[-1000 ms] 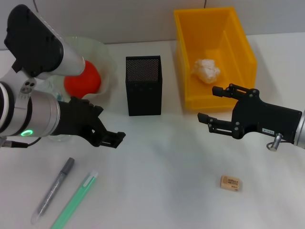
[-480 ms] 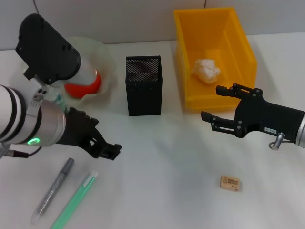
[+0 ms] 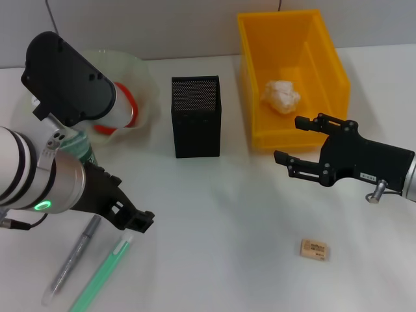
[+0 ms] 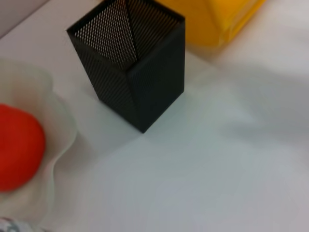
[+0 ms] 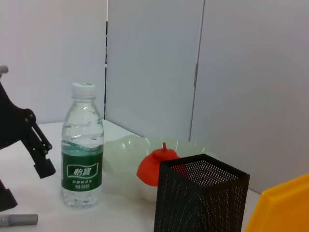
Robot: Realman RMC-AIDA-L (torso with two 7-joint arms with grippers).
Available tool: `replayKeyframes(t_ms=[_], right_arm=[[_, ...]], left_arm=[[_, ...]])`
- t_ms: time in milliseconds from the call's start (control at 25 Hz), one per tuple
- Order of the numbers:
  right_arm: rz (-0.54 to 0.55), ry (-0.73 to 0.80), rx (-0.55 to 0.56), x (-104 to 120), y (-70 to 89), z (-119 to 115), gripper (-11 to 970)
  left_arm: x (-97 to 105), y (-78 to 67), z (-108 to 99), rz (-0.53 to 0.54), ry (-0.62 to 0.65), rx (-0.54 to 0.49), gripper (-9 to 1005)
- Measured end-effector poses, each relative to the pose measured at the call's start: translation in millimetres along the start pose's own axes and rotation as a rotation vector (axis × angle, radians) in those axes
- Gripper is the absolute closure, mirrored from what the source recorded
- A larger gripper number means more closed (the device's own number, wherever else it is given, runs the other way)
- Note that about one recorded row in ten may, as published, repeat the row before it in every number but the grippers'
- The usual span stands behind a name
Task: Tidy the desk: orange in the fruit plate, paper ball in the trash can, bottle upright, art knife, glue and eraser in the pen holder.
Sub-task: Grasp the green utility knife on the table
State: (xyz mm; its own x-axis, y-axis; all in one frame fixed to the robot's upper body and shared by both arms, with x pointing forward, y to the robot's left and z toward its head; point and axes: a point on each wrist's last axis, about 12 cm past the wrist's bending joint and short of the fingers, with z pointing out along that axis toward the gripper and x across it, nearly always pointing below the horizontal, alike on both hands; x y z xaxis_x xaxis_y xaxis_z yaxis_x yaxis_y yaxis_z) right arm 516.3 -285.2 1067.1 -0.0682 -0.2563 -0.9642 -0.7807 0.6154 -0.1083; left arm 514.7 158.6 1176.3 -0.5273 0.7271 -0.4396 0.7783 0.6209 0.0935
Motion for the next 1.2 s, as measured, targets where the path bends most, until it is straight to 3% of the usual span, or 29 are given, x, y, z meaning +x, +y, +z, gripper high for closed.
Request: replayKeyframes(t_ms=[520, 1200], right_arm=[[-0.005, -0.002, 0.001, -1, -1.4, 0, 190], [-0.004, -0.003, 0.001, -1, -0.7, 0, 191]], left_arm=[[-6, -8.8, -1, -0.009, 0.083, 0.026, 183], [-5, -10.0, 11, -0.034, 0.135, 0.047, 185]])
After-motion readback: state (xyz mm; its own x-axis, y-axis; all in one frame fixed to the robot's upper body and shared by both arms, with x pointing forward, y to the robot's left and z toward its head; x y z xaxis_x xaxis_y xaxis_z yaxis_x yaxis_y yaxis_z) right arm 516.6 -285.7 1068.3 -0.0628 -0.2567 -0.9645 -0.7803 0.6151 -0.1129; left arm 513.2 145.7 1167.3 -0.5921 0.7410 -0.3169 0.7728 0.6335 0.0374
